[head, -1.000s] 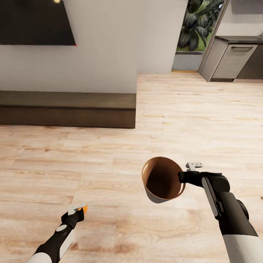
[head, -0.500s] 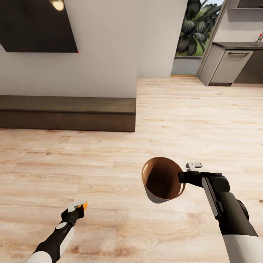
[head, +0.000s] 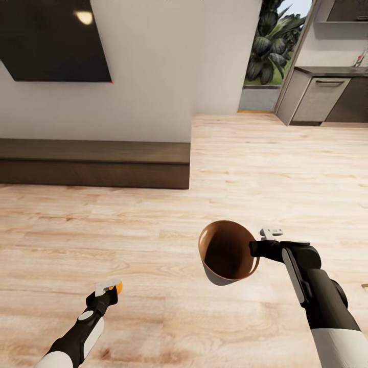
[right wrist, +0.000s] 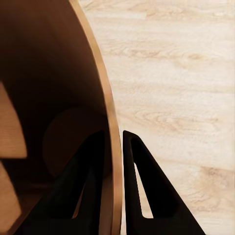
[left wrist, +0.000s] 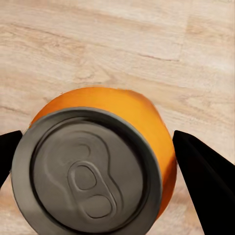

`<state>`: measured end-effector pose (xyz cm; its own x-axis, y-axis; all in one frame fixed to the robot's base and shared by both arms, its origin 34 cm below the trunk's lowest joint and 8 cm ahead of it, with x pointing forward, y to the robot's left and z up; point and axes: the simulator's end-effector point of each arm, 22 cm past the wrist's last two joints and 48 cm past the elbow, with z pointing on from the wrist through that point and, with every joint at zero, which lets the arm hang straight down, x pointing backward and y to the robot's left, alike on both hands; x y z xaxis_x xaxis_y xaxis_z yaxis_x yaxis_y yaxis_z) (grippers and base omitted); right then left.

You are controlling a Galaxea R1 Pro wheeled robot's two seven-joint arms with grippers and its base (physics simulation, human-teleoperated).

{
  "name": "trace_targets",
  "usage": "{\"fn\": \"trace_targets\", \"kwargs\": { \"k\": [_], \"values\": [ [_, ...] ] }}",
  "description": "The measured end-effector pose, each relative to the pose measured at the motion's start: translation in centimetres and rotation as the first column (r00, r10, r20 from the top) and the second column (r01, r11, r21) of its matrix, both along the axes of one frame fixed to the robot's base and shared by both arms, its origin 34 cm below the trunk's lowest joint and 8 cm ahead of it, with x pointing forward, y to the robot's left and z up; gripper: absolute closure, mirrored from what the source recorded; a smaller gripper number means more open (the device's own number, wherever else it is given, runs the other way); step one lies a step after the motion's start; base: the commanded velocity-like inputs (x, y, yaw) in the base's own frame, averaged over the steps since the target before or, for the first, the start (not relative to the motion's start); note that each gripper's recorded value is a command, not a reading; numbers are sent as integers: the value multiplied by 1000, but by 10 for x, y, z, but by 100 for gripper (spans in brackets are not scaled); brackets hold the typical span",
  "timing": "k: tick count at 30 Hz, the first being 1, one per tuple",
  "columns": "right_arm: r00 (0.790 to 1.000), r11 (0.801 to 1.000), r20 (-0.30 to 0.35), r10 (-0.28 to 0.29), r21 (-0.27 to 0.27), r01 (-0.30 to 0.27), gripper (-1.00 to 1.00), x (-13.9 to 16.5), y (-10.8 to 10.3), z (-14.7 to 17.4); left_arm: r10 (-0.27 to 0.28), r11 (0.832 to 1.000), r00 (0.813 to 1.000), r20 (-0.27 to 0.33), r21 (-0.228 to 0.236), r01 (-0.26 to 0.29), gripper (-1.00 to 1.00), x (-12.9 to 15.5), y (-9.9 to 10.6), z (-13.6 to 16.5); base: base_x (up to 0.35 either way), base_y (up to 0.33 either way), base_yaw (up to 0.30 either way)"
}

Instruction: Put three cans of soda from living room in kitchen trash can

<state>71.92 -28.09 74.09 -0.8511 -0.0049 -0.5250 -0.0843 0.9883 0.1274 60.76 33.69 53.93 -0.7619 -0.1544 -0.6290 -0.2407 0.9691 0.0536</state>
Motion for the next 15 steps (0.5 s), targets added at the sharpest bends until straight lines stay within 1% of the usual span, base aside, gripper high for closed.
{"fn": "trace_targets", "kwargs": {
  "k": [1, 4, 5, 7, 8, 9, 11, 13, 14, 15],
  "values": [
    [1000, 1000, -12, -1, 1, 1, 100, -2, 0, -4, 0, 1000, 1000, 2, 0, 0, 100, 1, 0, 1, 0, 0, 0],
    [1000, 1000, -18, -3, -5, 3, 100, -4, -2, -7, -8, 1000, 1000, 15, -9, 8, 100, 6, -2, 4, 0, 0, 0],
    [1000, 1000, -21, -3, -4, 3, 100, -4, -2, -7, -24, 999, 999, 36, -28, 25, 100, 13, -7, 9, 0, 0, 0],
    [1000, 1000, -23, -4, -1, 4, 100, -4, -1, -8, -74, 993, 994, 80, -86, 81, 100, 28, -23, 18, 0, 0, 0],
    [1000, 1000, -23, -4, -1, 4, 100, -4, -1, -8, -86, 990, 992, 88, -100, 95, 100, 30, -27, 19, 0, 0, 0],
    [1000, 1000, -26, -4, -1, 4, 100, -5, -2, -9, -113, 983, 988, 106, -131, 127, 100, 35, -36, 23, 0, 0, 0],
    [999, 1000, -43, -6, -1, 6, 100, -8, -2, -16, -146, 971, 982, 124, -170, 166, 100, 38, -48, 26, 0, 0, 0],
    [999, 1000, -52, -7, -5, 7, 100, -10, -3, -20, -168, 962, 977, 135, -195, 192, 100, 39, -55, 28, 0, 0, 0],
    [998, 1000, -57, -5, -5, 5, 100, -12, -3, -23, -194, 948, 970, 148, -224, 224, 100, 40, -63, 30, 0, 0, 0],
    [998, 1000, -56, -5, -5, 4, 100, -11, -3, -25, -207, 940, 966, 155, -241, 241, 100, 40, -68, 31, 0, 0, 0]
  ]
}}
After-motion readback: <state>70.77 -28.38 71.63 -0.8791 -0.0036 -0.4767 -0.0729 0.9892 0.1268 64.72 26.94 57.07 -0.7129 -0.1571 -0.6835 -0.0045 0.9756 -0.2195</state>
